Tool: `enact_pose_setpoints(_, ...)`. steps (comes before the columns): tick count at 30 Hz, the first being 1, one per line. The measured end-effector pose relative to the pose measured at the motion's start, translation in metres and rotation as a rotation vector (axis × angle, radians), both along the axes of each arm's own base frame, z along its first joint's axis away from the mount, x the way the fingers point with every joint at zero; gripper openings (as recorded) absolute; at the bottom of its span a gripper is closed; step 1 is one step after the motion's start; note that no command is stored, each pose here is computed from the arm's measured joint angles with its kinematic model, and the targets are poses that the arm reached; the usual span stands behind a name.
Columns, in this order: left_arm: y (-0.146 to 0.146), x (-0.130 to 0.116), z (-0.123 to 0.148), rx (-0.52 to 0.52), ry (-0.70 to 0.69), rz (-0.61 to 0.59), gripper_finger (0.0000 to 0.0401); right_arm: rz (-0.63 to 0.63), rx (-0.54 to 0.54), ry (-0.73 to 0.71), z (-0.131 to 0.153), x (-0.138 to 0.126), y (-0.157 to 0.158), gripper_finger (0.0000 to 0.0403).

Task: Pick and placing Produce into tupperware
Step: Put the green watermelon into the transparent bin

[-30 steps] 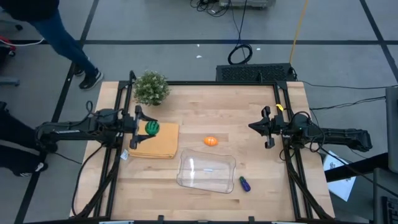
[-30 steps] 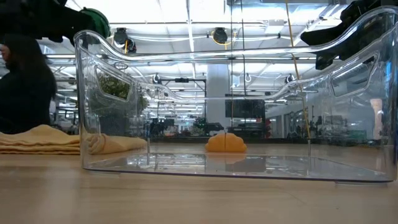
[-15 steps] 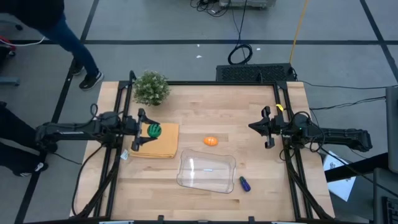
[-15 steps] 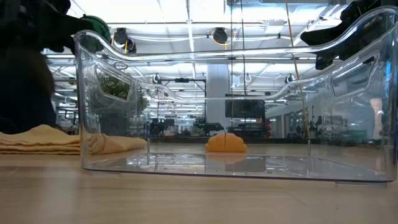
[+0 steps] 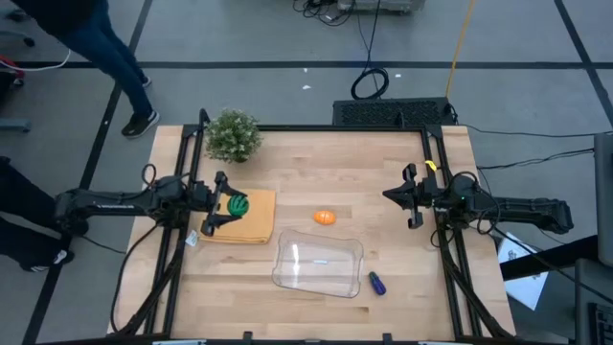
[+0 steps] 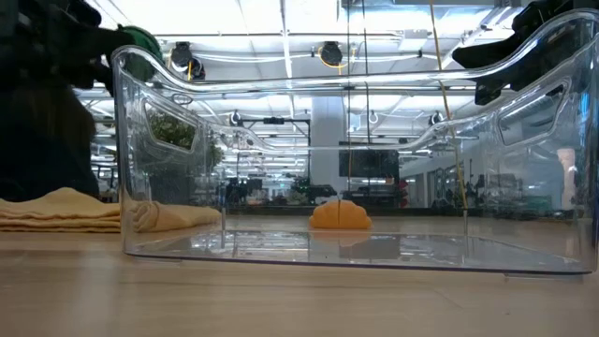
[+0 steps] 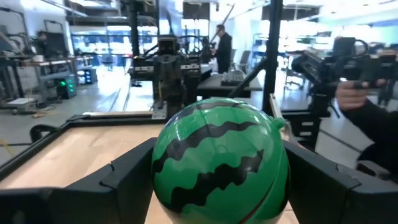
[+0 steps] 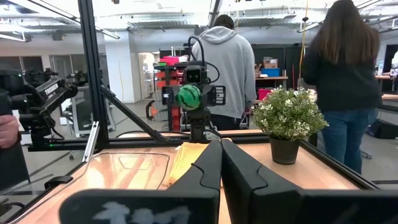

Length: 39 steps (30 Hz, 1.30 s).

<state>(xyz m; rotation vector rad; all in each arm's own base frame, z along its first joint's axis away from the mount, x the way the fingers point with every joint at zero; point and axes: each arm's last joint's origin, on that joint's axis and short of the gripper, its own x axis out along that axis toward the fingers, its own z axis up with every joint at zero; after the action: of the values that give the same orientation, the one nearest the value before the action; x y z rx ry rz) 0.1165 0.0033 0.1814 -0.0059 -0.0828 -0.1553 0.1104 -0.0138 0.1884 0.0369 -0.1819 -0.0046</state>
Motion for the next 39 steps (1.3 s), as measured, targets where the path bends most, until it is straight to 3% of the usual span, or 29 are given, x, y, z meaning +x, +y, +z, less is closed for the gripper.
enact_pose_setpoints(6,0.003,0.001,-0.006,-0.019,0.017,0.09,0.0296,0.0,0.0,0.0,0.0,0.0,0.0,0.0)
enact_pose_setpoints(26,0.003,0.001,-0.011,-0.016,0.069,0.11,0.0296,-0.003,0.001,0.001,0.0,0.0,0.0,0.0)
enact_pose_setpoints(39,0.004,0.003,0.011,-0.046,-0.008,0.132,0.0296,-0.003,0.001,0.0,0.0,0.0,0.0,0.0)
